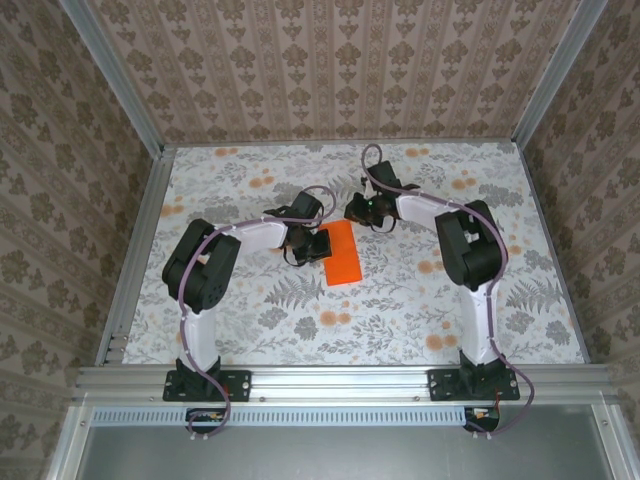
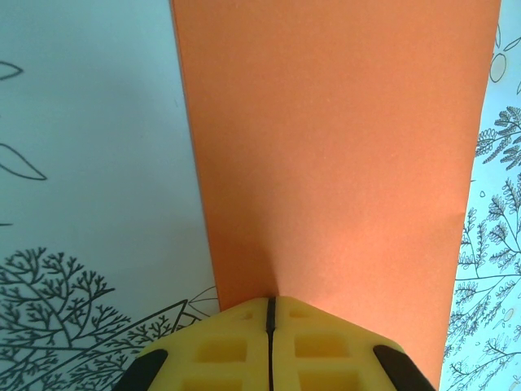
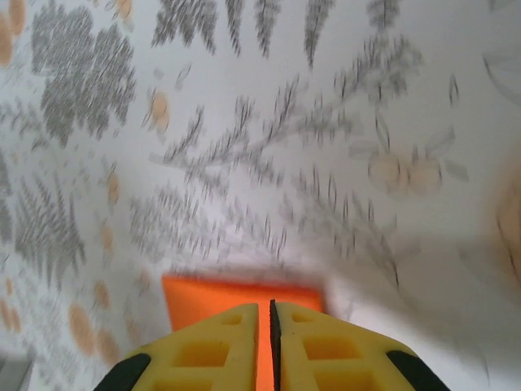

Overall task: Fold a paper plane with a square sheet of paper (pick it up from the middle)
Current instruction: Fold the square sheet of paper in half at the center of the table.

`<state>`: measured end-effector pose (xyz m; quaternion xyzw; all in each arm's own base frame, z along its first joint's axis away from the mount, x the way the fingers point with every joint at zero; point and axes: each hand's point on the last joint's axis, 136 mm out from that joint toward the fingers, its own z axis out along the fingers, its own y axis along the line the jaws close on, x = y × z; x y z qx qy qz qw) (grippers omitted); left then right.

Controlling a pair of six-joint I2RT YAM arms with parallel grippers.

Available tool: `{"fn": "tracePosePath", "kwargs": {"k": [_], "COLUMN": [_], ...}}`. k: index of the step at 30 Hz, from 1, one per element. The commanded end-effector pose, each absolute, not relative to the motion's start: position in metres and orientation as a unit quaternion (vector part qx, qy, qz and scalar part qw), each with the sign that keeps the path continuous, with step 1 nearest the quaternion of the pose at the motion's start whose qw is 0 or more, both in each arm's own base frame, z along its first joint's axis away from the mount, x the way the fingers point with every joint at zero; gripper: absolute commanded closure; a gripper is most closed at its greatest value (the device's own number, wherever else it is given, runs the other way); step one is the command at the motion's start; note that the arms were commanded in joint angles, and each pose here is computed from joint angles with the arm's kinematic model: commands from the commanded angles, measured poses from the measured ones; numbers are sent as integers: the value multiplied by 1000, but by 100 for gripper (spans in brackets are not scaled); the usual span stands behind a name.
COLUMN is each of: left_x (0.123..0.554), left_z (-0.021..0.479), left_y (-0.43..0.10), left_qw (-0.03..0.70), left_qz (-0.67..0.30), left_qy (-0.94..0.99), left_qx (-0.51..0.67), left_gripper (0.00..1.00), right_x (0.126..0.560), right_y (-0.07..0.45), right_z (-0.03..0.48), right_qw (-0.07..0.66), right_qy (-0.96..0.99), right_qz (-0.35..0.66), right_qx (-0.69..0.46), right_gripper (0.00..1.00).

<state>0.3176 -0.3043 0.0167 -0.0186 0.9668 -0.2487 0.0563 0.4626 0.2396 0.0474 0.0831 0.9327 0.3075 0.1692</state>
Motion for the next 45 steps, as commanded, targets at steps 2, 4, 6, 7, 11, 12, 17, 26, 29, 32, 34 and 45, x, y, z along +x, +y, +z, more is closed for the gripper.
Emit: {"fn": "tracePosePath", "kwargs": {"k": [2, 4, 6, 7, 11, 12, 17, 26, 29, 32, 34, 45], "left_x": [268, 270, 271, 271, 275, 276, 279, 291, 307, 327, 340, 372], "left_z": [-37, -35, -32, -30, -23, -21, -12, 23, 44, 64, 70, 50], "left_y": [-267, -268, -268, -268, -272, -273, -277, -295, -309, -320, -325, -357], "left_qw": [-36, -34, -31, -29, -22, -20, -13, 17, 41, 69, 81, 74], "left_qz": [-148, -150, -151, -152, -160, -162, -173, -223, -261, -298, -309, -350], "left_qy": [988, 988, 988, 988, 987, 986, 985, 975, 964, 952, 948, 934], "left_qx": [-23, -23, -22, -22, -20, -19, -19, -6, 0, 4, 2, -11], "left_gripper": [94, 94, 94, 94, 94, 94, 94, 93, 92, 92, 91, 92], "right_x": [418, 400, 386, 382, 376, 375, 372, 364, 358, 352, 349, 347], "right_y": [241, 242, 244, 244, 245, 246, 245, 241, 239, 239, 240, 242], "right_z": [71, 70, 65, 63, 50, 46, 31, 6, 2, 2, 2, -1], "right_qw": [150, 134, 114, 108, 83, 78, 58, 27, 19, 12, 9, 2], "right_qy": [919, 917, 917, 917, 923, 924, 929, 940, 943, 944, 942, 937], "right_qz": [357, 371, 377, 379, 372, 371, 361, 338, 332, 331, 336, 348], "right_qx": [68, 62, 58, 55, 52, 52, 51, 46, 33, 9, -6, -4], "right_gripper": [86, 86, 86, 87, 88, 88, 89, 89, 89, 89, 90, 90]}}
